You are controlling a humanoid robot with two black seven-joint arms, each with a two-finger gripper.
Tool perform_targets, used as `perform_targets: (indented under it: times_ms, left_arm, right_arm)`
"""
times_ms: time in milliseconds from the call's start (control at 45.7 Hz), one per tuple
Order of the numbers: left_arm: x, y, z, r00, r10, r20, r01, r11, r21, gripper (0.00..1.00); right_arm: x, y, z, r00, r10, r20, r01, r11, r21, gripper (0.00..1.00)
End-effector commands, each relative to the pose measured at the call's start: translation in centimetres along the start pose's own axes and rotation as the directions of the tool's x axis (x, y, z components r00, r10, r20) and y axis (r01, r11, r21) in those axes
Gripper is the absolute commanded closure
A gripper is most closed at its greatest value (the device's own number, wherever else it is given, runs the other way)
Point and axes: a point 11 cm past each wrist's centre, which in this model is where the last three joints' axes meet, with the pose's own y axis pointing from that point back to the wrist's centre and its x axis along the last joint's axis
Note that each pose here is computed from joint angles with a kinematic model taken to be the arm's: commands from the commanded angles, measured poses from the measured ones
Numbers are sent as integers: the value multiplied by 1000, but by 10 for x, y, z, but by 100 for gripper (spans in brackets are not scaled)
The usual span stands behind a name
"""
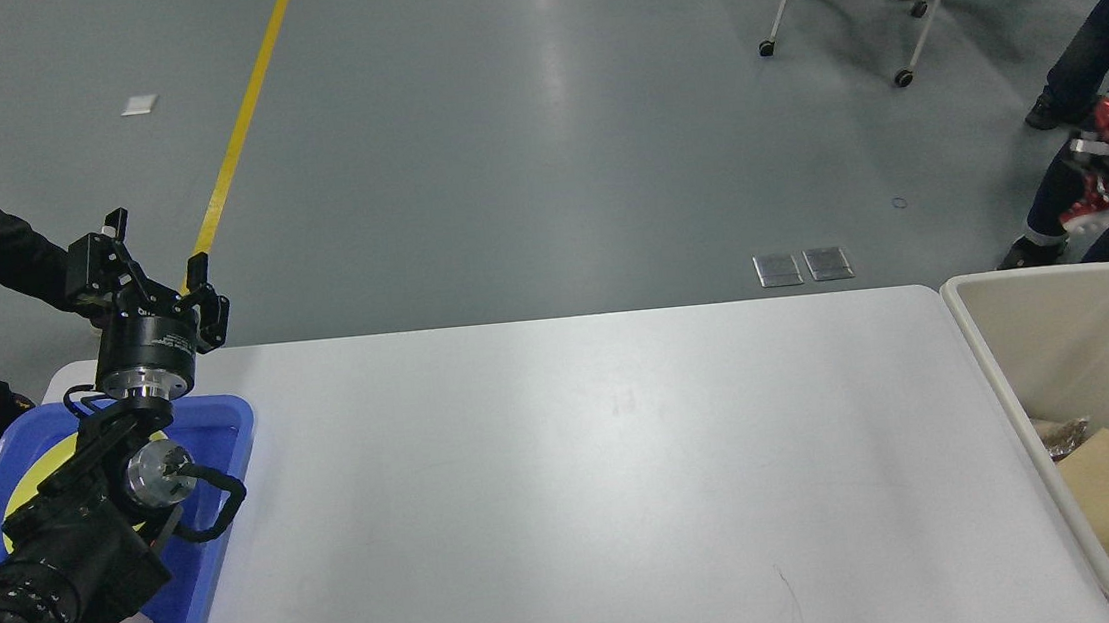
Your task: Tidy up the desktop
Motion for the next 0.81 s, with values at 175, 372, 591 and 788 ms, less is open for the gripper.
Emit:
perform_targets:
  times_ms: [175,372,591,788]
  left_arm:
    - [0,0,0,1000,1,0,-1,1000,0,4]
    - [0,0,0,1000,1,0,-1,1000,0,4]
    - [0,0,0,1000,1,0,-1,1000,0,4]
    - [0,0,0,1000,1,0,-1,1000,0,4]
  right_arm:
    - [-119,-24,107,992,126,6,-122,971,-208,7]
    - [-151,-22,124,977,196,88,-169,954,-247,0]
    - [-144,-25,113,939,249,237,-191,951,-243,0]
    - [-126,-31,86,825,315,470,-233,946,-225,0]
